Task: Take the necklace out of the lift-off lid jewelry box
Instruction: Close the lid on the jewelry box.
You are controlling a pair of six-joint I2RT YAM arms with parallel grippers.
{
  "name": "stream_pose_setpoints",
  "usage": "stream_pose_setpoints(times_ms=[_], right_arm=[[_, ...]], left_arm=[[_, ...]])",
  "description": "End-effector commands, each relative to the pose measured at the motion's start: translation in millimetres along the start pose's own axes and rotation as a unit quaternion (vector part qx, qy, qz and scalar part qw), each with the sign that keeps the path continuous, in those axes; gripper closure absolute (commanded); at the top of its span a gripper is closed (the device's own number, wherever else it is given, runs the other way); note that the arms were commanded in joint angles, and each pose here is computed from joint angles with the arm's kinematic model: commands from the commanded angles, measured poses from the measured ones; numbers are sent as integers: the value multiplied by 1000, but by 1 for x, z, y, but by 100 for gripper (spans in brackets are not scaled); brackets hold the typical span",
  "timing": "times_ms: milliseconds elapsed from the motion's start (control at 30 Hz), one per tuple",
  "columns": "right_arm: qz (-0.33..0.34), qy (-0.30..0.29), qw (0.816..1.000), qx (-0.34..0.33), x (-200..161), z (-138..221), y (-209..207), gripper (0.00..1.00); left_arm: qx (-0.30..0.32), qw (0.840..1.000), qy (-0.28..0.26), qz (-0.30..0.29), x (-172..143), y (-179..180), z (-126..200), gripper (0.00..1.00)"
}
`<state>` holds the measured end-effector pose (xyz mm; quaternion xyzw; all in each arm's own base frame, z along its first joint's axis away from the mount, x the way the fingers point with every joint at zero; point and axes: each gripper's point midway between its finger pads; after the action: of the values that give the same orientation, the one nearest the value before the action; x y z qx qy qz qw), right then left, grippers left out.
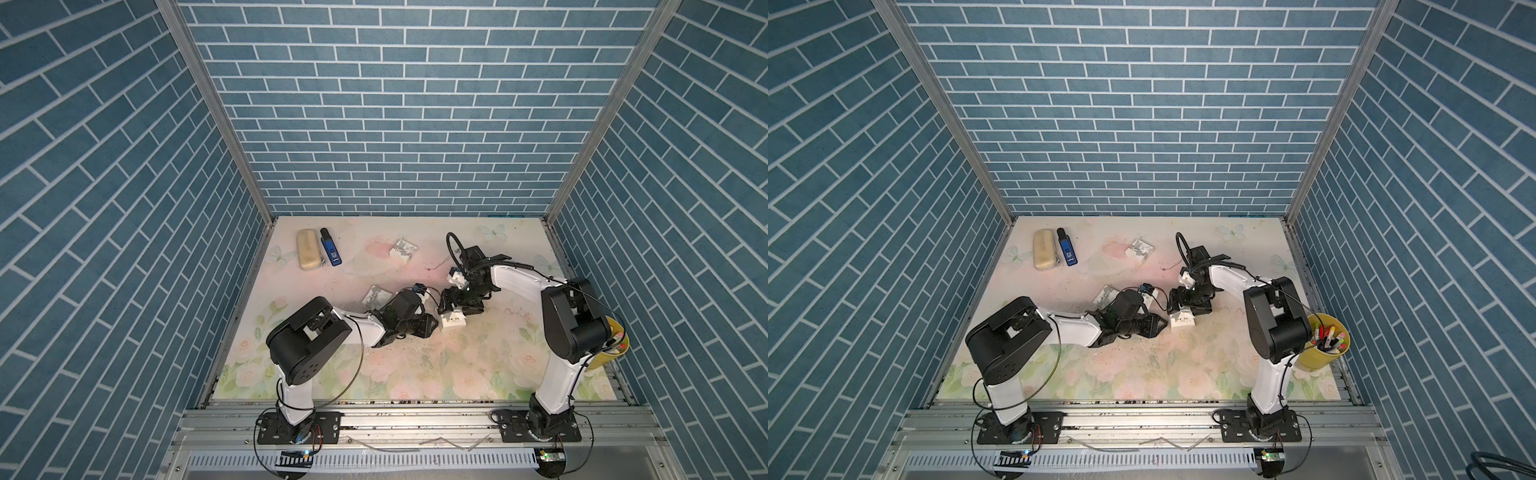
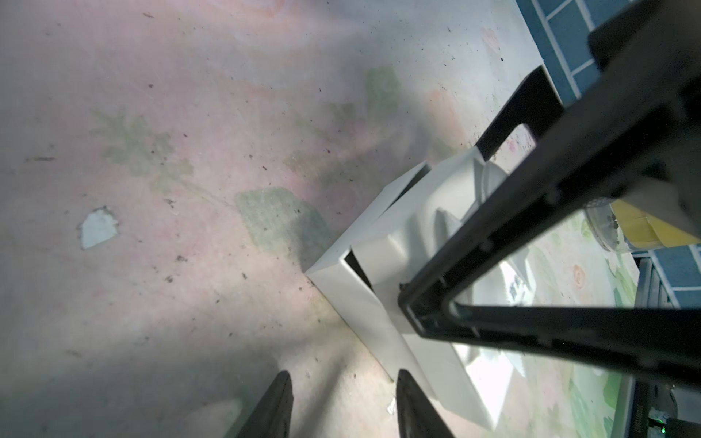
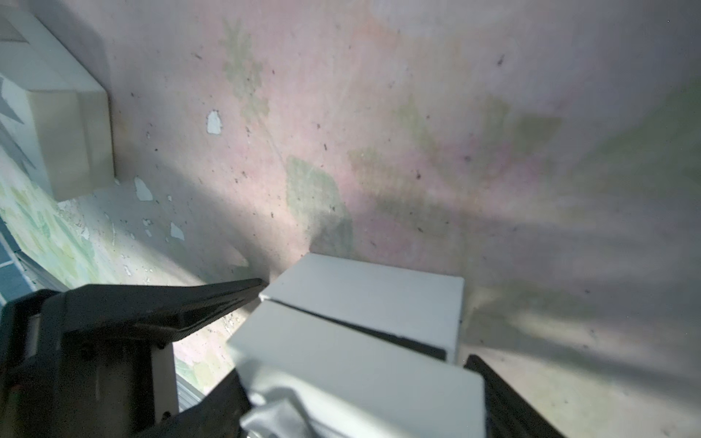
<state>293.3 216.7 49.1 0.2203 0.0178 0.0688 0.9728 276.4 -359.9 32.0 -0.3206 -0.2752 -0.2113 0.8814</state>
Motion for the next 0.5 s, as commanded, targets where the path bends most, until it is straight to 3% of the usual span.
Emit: stream_pose_setpoints(times_ms=[0, 267, 467], right_arm=[[-4, -14, 1000, -25, -4, 13, -5, 11], [4, -21, 1000, -23, -2, 16, -3, 9], [11, -57, 998, -19, 2, 32, 3, 9]], left_arm=[[19, 1000, 17, -3, -10, 10, 6, 54], [23, 1000, 12, -2, -9, 12, 11, 54], [23, 1000, 7, -4, -7, 11, 13, 54]])
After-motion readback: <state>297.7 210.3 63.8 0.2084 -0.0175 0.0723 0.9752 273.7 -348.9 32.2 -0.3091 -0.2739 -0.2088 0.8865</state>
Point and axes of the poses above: each gripper's point midway between its finger pads, its own z axis back along the fingers, its own y axis along the line the jaws close on, x = y × z, and after that the axes turned 5 degrees about -z, right-handed
